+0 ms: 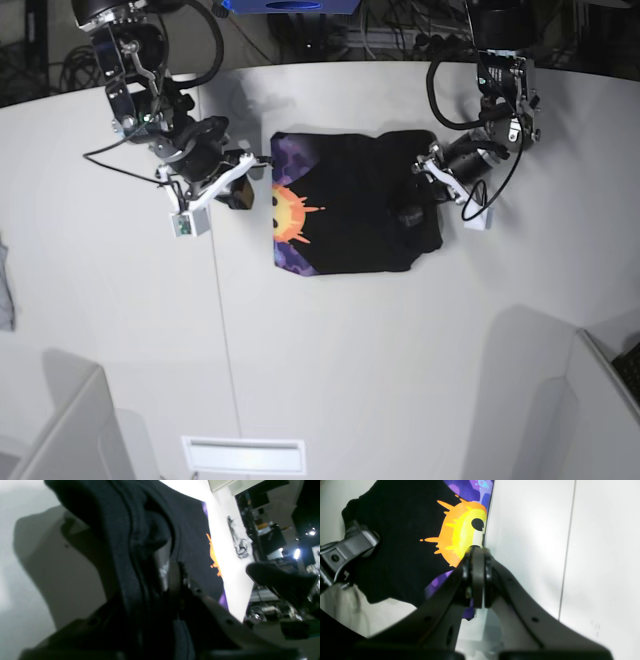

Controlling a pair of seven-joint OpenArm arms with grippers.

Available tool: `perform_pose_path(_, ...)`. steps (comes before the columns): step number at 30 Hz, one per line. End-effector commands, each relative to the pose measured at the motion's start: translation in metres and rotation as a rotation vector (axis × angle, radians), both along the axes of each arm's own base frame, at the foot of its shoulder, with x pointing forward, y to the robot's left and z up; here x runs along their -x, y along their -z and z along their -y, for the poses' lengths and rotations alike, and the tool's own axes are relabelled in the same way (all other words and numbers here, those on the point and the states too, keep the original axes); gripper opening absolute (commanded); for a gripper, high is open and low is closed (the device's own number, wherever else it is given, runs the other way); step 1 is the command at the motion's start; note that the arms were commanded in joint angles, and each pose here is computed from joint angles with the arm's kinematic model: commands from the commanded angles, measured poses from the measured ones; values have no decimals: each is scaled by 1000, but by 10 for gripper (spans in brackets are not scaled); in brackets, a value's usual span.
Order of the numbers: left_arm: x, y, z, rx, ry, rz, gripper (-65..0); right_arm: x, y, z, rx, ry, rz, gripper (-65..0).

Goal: Fold the T-shirt properly
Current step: 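Grasp the folded bundle with both grippers and rotate it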

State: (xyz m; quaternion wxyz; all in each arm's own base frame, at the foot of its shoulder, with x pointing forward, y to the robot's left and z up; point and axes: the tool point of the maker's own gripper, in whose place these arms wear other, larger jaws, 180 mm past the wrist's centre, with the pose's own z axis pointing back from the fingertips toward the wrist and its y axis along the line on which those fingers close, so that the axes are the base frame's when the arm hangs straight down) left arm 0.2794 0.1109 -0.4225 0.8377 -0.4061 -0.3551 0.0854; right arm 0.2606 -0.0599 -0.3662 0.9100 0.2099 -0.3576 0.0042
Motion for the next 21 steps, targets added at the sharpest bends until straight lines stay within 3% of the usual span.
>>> perform_pose_path(1, -1, 7, -3, -48, 9, -35, -650, -5, -9, 2, -4, 1, 39, -650)
perform_pose_path(5, 0, 12, 4, -143, 121, -40, -650, 1, -5, 5, -3, 10, 23, -650)
perform_pose_path(15, -4, 18, 5, -352, 356, -65, -650, 19, 3, 60, 27, 190, 23, -650)
perform_pose_path(21, -12, 11, 15, -475, 551, -15, -650, 34, 12, 81, 24, 291, -16, -650)
